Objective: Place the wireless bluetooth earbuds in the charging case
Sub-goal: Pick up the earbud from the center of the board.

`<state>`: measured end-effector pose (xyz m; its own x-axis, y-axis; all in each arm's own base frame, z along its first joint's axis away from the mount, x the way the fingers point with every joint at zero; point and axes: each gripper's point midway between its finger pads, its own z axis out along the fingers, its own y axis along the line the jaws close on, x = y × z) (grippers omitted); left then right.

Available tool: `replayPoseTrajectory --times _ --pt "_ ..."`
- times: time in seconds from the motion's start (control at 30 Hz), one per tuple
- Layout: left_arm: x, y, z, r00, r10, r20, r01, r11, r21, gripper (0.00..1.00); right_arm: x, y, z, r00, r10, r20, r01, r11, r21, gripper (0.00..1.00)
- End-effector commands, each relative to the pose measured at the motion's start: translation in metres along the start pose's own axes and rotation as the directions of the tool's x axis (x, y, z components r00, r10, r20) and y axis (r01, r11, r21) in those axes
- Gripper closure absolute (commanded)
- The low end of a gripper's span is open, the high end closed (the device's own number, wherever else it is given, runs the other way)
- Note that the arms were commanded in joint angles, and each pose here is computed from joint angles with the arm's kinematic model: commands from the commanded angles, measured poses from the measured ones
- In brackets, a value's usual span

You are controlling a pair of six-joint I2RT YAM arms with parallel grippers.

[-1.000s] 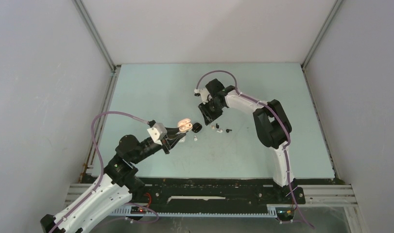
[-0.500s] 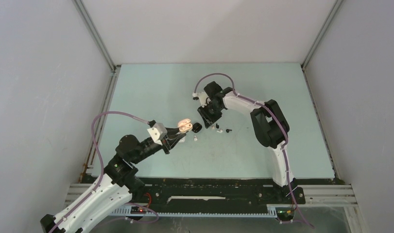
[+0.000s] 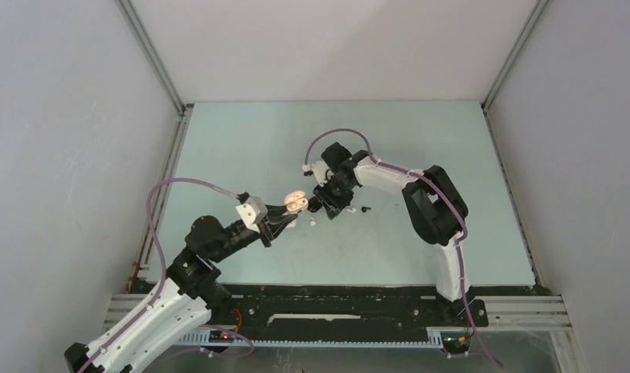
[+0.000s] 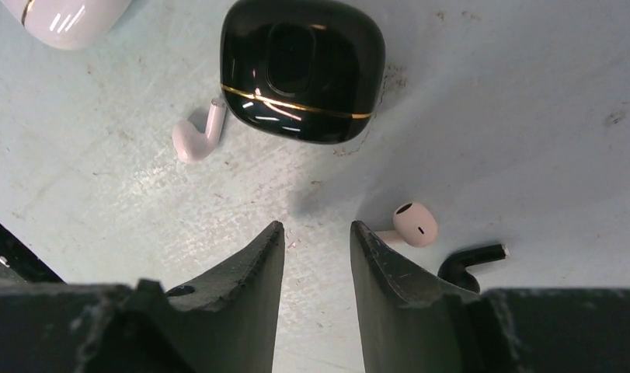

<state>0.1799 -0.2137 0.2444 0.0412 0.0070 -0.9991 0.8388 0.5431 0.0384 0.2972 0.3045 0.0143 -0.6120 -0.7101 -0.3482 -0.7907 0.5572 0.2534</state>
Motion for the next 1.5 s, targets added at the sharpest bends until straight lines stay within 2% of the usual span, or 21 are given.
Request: replayPoseTrajectory --times 0.0,0.1,0.2,0.3,0.43,0.57,0.7,0.83,1.47 --pt "-0.02 -0.004 0.0 0.999 0.005 0.053 -0.007 1.0 0.021 1.0 0.018 -0.005 -0.006 0.999 -0.004 -0.042 0.005 1.0 0.022 0.6" --pt "-0.019 -0.005 0.0 0.999 0.005 0.05 -0.007 1.0 0.022 1.0 0.01 0.017 -0.018 0.998 -0.056 0.006 0.056 0.996 -0.07 0.6" --pt "-0.02 -0.005 0.0 0.999 0.007 0.053 -0.008 1.0 0.024 1.0 0.002 0.052 -0.038 0.99 -0.117 0.073 0.131 0.966 -0.221 0.6" --pt "-0.02 -0.005 0.0 0.999 0.006 0.053 -0.008 1.0 0.024 1.0 -0.004 0.066 -0.059 0.982 -0.141 0.123 0.169 0.95 -0.261 0.6" --pt "-0.02 -0.005 0.0 0.999 0.007 0.053 -0.008 1.0 0.025 1.0 -0.014 0.042 -0.07 0.978 -0.145 0.149 0.164 0.98 -0.117 0.61" --pt "-0.021 -0.005 0.0 0.999 0.008 0.054 -0.01 1.0 0.024 1.0 -0.028 0.002 -0.07 0.981 -0.106 0.164 0.099 0.994 0.047 0.61" --pt "-0.02 -0.005 0.0 0.999 0.008 0.051 -0.009 1.0 0.022 1.0 -0.037 -0.018 -0.059 0.987 -0.046 0.154 0.039 0.998 0.046 0.62" --pt "-0.019 -0.005 0.0 0.999 0.007 0.05 -0.008 1.0 0.02 1.0 -0.037 -0.028 -0.046 0.992 -0.059 0.116 0.048 0.995 0.09 0.62" --pt "-0.017 -0.004 0.002 0.999 0.005 0.035 -0.006 1.0 0.022 1.0 -0.033 -0.035 -0.017 0.999 -0.037 0.029 0.032 0.986 0.162 0.61"
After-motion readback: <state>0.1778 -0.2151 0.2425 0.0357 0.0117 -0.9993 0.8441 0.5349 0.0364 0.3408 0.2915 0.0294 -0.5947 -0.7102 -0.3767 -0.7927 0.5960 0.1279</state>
